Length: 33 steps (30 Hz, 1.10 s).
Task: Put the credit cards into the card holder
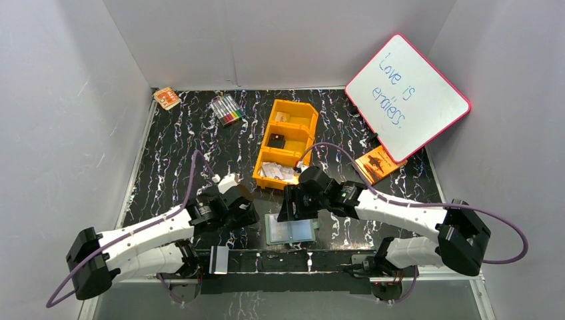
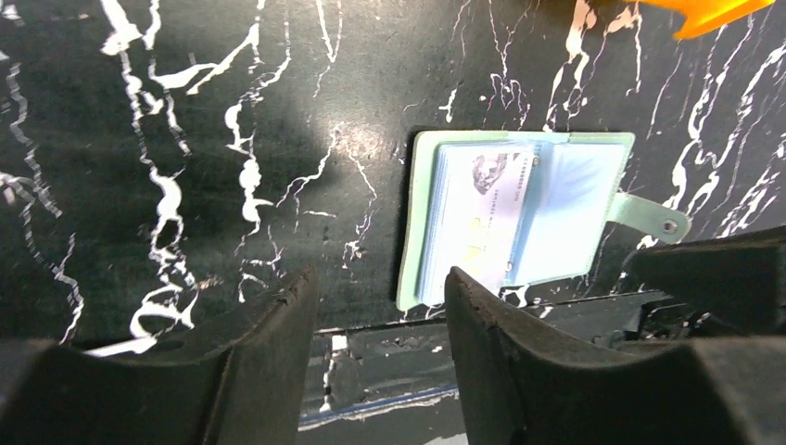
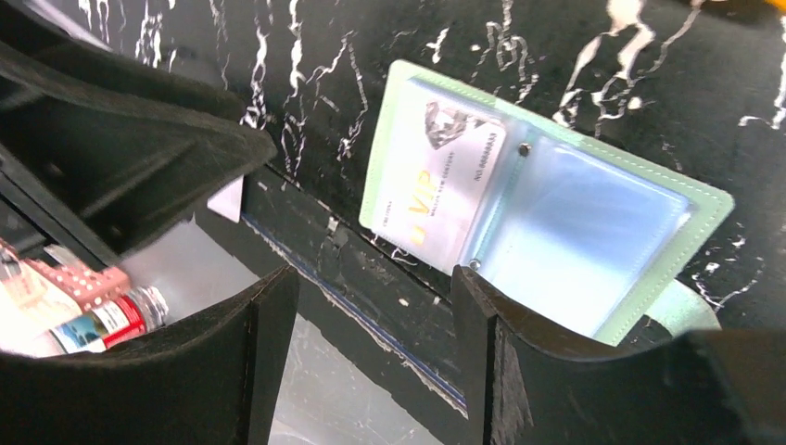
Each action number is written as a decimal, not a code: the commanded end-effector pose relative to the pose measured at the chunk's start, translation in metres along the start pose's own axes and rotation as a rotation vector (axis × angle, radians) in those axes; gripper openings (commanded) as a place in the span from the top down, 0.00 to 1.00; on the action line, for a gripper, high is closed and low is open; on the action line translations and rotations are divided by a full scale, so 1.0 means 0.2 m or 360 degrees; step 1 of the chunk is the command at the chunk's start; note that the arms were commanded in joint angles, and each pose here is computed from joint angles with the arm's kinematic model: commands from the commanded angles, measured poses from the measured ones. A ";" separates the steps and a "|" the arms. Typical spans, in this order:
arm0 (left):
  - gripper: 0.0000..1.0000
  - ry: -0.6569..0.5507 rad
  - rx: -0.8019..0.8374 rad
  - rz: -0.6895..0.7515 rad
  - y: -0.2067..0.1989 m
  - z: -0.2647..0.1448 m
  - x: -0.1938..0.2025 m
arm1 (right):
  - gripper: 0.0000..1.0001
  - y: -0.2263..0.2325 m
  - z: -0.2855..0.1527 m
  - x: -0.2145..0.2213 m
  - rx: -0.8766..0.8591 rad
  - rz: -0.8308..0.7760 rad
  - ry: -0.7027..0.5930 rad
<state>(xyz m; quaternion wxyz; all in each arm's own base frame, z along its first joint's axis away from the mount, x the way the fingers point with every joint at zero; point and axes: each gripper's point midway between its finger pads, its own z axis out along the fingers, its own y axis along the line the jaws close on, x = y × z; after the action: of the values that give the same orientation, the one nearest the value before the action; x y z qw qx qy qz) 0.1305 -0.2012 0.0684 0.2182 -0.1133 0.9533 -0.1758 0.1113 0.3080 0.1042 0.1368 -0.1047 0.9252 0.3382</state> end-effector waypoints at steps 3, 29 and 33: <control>0.44 -0.0130 -0.0260 -0.0110 0.21 -0.18 -0.08 | 0.32 0.24 0.03 0.07 -0.0279 -0.0295 0.0053; 0.32 -0.0332 -0.0570 -0.0611 0.62 -0.40 -0.08 | 0.33 0.73 0.64 0.56 -0.0602 0.0224 0.0182; 0.32 -0.0344 -0.0567 -0.0617 0.62 -0.40 -0.09 | 0.34 0.75 0.67 0.54 -0.0586 0.0316 0.0076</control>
<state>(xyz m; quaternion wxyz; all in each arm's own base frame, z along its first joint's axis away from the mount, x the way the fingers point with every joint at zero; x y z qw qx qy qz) 0.0937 -0.0788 0.0930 0.2374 -0.3450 0.9058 -0.0645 -0.0262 0.4775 0.0445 0.0217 -0.1191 0.8709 0.4763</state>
